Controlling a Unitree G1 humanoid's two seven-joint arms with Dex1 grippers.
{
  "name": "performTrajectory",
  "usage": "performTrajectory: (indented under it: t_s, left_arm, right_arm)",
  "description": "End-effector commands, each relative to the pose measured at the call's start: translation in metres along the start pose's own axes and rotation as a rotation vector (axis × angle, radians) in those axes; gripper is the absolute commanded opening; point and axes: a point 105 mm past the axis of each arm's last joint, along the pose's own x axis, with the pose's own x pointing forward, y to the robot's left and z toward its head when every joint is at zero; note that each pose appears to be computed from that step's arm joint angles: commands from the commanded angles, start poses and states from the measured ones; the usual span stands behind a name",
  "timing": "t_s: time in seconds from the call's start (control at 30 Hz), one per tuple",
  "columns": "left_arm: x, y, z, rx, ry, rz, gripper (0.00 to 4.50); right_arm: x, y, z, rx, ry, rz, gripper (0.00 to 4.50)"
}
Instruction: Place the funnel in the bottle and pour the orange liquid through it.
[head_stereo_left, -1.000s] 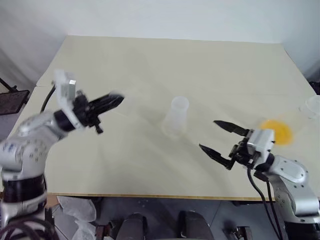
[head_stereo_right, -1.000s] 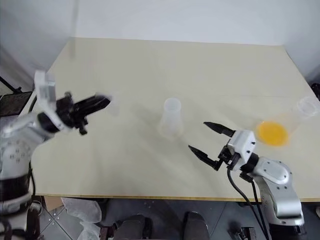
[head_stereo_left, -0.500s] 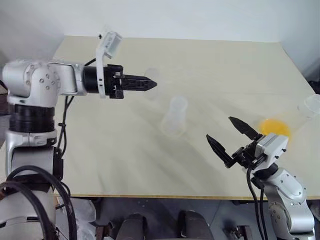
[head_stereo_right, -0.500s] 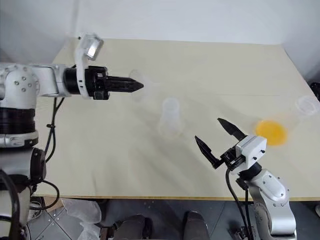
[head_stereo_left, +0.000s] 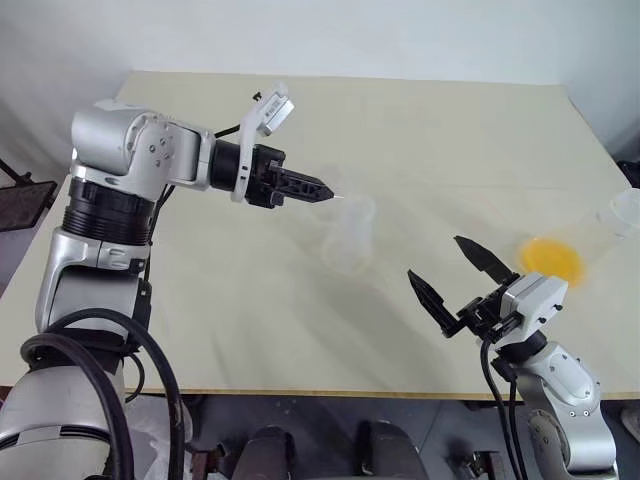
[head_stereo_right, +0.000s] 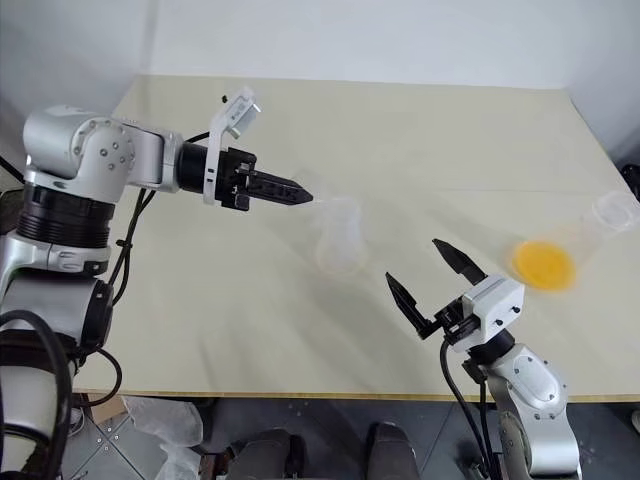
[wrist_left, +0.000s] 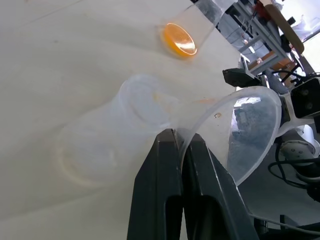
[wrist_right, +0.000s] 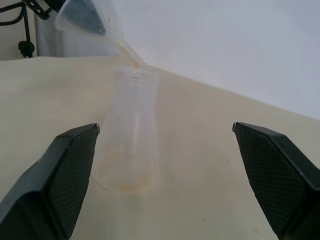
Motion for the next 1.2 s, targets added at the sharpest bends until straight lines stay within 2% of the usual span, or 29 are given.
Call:
performTrajectory:
  t_s: [0.03,0.3,0.5,0.6,1.0,1.1,1.2]
  left_arm:
    - [0.002,-0.005,0.008,0.034,0.01,0.002,0.02]
    - [0.005,-0.002,0.004,0.007,0.046,0.013,0.02]
    - [0.013,-0.001,0.01,0.031,0.031,0.01,0.02]
    - [0.017,0.0,0.012,0.04,0.022,0.011,0.68]
    - [0.02,0.011,0.021,0.147,-0.076,0.033,4.45]
    - [0.019,0.01,0.026,0.193,-0.13,0.021,4.48]
    - [0.011,0.006,0.03,0.285,-0.248,-0.056,4.48]
  right_arm:
    - [0.002,0.003,0.014,-0.031,-0.059,-0.002,4.5]
    - [0.004,0.003,0.015,-0.03,-0.065,-0.007,4.5]
    - [0.004,0.005,0.014,-0.026,-0.066,-0.008,4.5]
    - [0.005,0.005,0.014,-0.027,-0.067,-0.009,4.5]
    - [0.006,0.006,0.014,-0.027,-0.073,-0.012,4.5]
    - [0.006,0.006,0.014,-0.028,-0.073,-0.012,4.5]
    - [0.007,0.006,0.013,-0.028,-0.074,-0.006,4.5]
